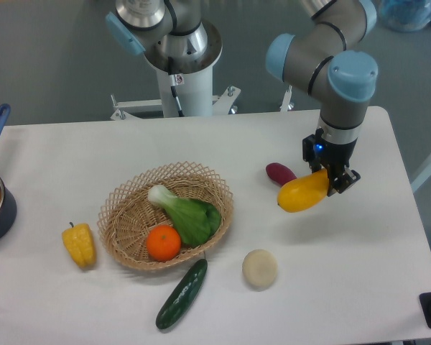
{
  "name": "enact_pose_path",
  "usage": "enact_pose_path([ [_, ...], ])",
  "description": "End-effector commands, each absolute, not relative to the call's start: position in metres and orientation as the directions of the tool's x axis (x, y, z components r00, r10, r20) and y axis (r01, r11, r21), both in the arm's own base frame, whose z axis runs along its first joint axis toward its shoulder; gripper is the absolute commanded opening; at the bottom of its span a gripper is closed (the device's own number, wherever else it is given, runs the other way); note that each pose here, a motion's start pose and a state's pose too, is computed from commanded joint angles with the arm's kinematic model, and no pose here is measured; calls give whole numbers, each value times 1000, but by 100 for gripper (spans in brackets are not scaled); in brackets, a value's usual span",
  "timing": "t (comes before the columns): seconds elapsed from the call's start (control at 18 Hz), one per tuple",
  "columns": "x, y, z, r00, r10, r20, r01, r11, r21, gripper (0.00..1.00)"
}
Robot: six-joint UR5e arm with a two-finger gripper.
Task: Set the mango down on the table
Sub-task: 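Lower the held mango onto the table beside the sweet potato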
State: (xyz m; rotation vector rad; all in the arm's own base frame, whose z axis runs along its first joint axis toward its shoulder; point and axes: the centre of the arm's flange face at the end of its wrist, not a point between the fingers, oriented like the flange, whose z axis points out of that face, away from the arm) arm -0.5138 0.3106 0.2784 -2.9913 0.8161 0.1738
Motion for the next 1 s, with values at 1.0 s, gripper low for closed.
enact_pose_path([
  [1.0, -557, 317, 239, 989, -123, -85, -130, -989, -77, 46],
])
